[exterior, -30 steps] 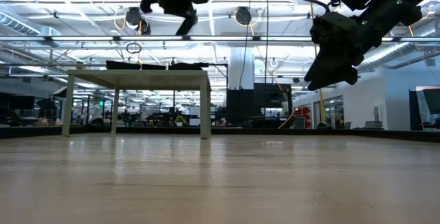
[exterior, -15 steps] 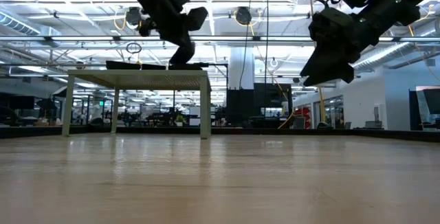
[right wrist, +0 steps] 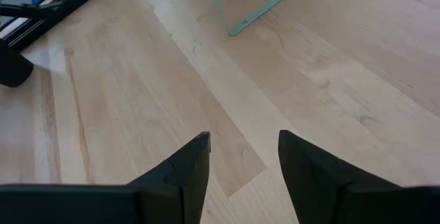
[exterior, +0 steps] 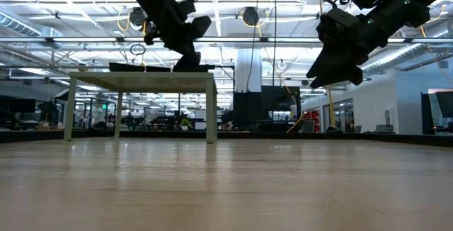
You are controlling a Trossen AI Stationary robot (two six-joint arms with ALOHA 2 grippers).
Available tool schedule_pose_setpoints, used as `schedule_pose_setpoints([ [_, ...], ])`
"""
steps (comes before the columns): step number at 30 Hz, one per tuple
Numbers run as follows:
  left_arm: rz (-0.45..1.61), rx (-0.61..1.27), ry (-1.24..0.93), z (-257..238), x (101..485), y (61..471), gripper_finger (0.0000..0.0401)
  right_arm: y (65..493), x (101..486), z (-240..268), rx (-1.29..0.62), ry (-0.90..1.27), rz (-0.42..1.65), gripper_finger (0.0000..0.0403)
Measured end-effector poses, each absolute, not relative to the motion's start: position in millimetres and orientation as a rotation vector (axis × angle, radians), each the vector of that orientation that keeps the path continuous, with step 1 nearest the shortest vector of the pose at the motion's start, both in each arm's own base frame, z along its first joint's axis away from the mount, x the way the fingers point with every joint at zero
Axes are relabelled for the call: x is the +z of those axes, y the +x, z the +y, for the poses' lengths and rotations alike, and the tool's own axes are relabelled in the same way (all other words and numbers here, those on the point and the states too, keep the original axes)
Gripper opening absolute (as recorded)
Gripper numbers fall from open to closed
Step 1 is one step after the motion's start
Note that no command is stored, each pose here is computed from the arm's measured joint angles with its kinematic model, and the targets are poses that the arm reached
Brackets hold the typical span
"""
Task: Pick & Place Mini shaped plates
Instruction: Stack the leaf shaped plate on top of the leaf shaped plate on the shelf
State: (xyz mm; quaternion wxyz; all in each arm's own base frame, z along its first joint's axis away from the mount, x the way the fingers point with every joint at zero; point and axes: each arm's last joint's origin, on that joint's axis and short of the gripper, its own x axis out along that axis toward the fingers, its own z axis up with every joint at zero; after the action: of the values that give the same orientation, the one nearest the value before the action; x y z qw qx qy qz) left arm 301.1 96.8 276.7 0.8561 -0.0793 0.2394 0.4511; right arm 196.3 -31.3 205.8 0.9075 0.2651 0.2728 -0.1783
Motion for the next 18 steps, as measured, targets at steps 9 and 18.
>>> schedule_pose_setpoints([
  [9, 0.508, 0.958, -0.161, 98.4, 275.5, 301.2, 0.0042, 195.7, 205.7, -35.0, -0.386, 0.553, 0.558, 0.016],
  [18, 0.49, 0.952, -0.116, 95.9, 279.2, 303.1, 0.012, 195.4, 205.7, -36.7, -0.391, 0.557, 0.557, 0.016],
])
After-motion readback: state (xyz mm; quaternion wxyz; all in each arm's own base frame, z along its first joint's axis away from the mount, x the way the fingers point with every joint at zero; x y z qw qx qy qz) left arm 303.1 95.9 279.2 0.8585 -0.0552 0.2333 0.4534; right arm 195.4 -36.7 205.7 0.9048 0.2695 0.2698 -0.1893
